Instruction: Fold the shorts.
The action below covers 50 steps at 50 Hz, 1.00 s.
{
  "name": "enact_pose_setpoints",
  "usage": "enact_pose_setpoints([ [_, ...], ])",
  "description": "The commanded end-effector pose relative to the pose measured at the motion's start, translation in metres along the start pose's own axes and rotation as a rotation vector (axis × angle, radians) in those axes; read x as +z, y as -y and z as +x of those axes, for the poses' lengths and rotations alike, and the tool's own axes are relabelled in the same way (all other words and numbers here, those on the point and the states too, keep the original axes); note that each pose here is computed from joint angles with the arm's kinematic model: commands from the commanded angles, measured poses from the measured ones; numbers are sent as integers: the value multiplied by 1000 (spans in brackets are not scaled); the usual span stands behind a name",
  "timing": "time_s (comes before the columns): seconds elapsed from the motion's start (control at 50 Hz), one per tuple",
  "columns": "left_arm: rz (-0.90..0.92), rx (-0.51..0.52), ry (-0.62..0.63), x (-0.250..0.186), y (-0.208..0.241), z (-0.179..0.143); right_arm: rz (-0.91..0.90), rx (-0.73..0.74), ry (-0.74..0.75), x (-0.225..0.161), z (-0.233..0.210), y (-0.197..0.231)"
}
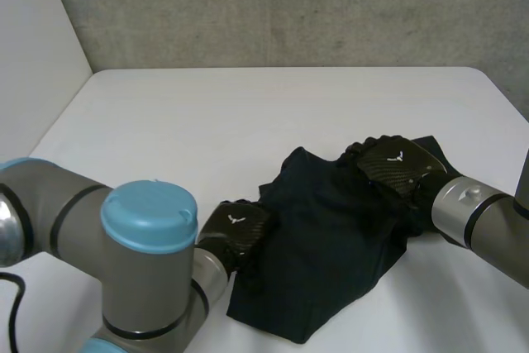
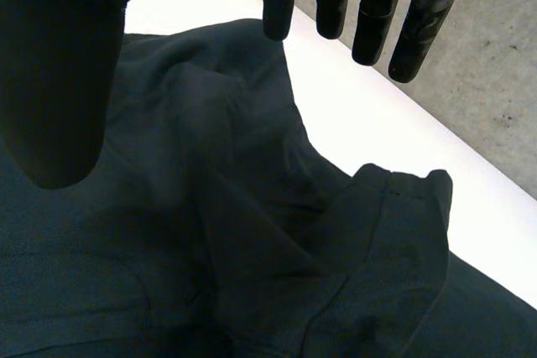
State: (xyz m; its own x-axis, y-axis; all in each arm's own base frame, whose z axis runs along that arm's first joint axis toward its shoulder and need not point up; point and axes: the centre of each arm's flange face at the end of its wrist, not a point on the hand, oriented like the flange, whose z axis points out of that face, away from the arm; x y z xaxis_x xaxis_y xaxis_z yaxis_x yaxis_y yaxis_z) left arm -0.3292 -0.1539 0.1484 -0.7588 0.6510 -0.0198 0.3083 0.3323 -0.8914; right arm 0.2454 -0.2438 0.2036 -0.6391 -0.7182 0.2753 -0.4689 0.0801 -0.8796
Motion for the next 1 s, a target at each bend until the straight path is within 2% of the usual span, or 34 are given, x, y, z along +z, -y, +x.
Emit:
enact_pose_setpoints([
  [0.02,-1,11,-11,14,-3,7,-6,3,6,-1,-2,-2],
  [0.2,-24,28,44,18,-9,1,-3,1,-1,-2,-1,-1],
  [0.3,3,25,82,16,-1,-3,-7,2,-13,-2,0,-1],
  [0.36,61,9,115,11,19,-13,-6,0,-13,-2,0,-1],
  [0.48,233,-7,277,0,83,-73,5,-3,-21,-2,1,2],
  [0.62,400,80,550,-23,151,-165,31,12,-87,-3,9,8],
  [0.7,502,92,640,-37,186,-192,35,54,-124,-2,14,10],
  [0.8,605,103,650,-47,217,-193,35,71,-148,-2,18,12],
  [0.9,686,116,601,-50,238,-173,28,75,-162,-2,19,11],
  [0.96,720,125,524,-35,243,-146,22,80,-184,-3,22,11],
  [1.0,747,143,412,-22,243,-104,12,82,-219,-4,27,10],
])
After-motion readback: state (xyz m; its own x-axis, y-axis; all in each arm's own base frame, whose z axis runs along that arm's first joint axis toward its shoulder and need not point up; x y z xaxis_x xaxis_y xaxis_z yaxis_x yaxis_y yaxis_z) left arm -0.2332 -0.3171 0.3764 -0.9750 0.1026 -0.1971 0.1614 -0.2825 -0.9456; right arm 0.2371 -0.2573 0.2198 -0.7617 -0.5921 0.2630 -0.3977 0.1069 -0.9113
